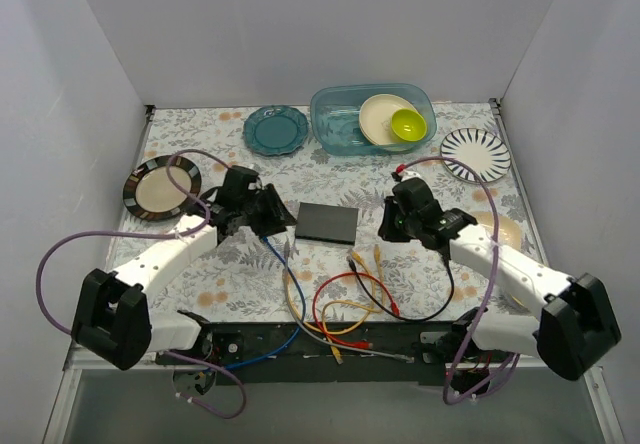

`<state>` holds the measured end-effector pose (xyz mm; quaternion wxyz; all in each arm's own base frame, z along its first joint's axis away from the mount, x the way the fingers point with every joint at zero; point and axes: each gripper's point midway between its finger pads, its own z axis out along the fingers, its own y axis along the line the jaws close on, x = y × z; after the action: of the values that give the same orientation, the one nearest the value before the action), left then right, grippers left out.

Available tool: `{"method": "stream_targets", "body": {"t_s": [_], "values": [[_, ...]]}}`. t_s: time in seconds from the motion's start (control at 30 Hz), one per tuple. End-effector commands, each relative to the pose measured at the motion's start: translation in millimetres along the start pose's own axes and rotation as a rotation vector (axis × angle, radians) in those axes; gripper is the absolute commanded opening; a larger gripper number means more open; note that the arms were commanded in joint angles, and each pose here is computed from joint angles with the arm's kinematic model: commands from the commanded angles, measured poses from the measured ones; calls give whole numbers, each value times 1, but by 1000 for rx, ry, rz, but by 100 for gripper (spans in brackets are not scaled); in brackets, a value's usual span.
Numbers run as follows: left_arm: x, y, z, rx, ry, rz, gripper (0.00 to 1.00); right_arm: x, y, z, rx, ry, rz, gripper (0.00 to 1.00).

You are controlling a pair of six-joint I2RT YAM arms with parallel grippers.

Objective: Pull the plug from the switch port

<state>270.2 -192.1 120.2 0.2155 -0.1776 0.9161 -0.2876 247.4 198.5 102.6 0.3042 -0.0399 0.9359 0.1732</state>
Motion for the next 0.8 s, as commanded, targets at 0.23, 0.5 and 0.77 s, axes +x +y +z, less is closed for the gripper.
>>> {"method": "stream_targets", "body": {"t_s": [0.23, 0.5, 0.77], "values": [[161, -159, 55, 347, 273, 449, 39, -38, -32, -90, 79, -325, 147, 22], [237, -158, 119, 270, 449, 512, 38, -31, -45, -120, 95, -365, 164, 23], [261, -74, 141, -61, 501, 502, 33, -18, -47, -116, 85, -331, 151, 23]]}}
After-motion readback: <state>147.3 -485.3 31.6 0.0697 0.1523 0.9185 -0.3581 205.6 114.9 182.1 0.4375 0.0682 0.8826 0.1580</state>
